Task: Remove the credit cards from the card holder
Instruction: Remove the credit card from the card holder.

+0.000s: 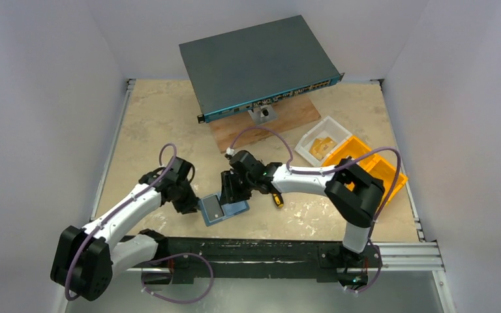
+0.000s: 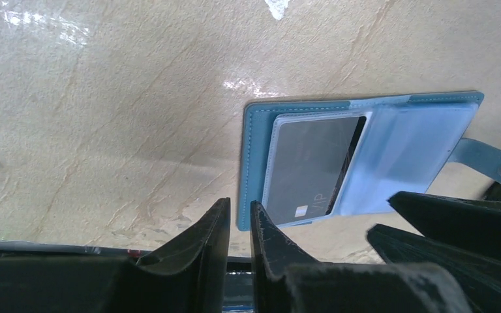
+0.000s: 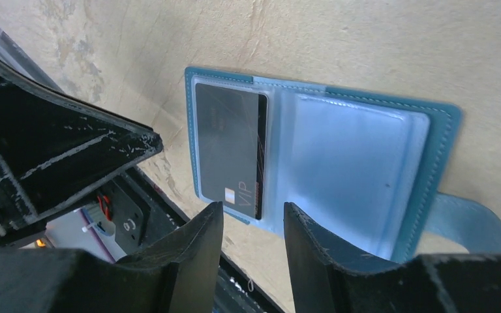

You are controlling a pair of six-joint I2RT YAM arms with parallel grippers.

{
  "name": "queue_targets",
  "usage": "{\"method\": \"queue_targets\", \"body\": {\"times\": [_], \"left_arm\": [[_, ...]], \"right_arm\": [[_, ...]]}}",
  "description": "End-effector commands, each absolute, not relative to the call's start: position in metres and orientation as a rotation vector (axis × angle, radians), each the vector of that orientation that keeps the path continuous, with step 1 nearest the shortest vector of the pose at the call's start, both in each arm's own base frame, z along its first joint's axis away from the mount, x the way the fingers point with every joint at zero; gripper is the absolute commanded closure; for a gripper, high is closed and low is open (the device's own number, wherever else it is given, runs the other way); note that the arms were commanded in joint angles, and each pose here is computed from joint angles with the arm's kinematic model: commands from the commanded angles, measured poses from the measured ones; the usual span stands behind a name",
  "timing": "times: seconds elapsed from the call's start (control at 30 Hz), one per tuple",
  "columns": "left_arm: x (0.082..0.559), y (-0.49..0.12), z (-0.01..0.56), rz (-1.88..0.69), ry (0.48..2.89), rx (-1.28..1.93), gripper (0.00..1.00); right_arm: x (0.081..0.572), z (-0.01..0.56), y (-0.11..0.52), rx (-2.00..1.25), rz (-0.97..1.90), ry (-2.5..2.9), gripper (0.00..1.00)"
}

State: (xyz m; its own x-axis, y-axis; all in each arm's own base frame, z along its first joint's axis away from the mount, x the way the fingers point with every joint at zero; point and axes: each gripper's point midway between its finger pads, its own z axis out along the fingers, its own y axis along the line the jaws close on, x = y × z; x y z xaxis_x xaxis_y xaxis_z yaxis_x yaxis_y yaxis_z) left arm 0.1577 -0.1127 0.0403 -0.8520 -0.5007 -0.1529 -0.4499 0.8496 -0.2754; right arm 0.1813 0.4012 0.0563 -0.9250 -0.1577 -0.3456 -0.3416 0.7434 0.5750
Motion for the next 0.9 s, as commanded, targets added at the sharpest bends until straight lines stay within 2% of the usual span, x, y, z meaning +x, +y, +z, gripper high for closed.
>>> {"method": "queue_targets", "body": {"times": [0.0,0.87], "left_arm": [[0.167,-0.116,0.042,-0.369,2.772,-0.782,0.84],[0.176,-0.133,0.019,-0.419,2.849,-0.775,1.0]], "right_arm": [[0.183,0.073,0.432,-0.45,1.093,2.602,0.61],[0.177,0.027,0.433,-0.398,1.09,2.688,0.62]]}}
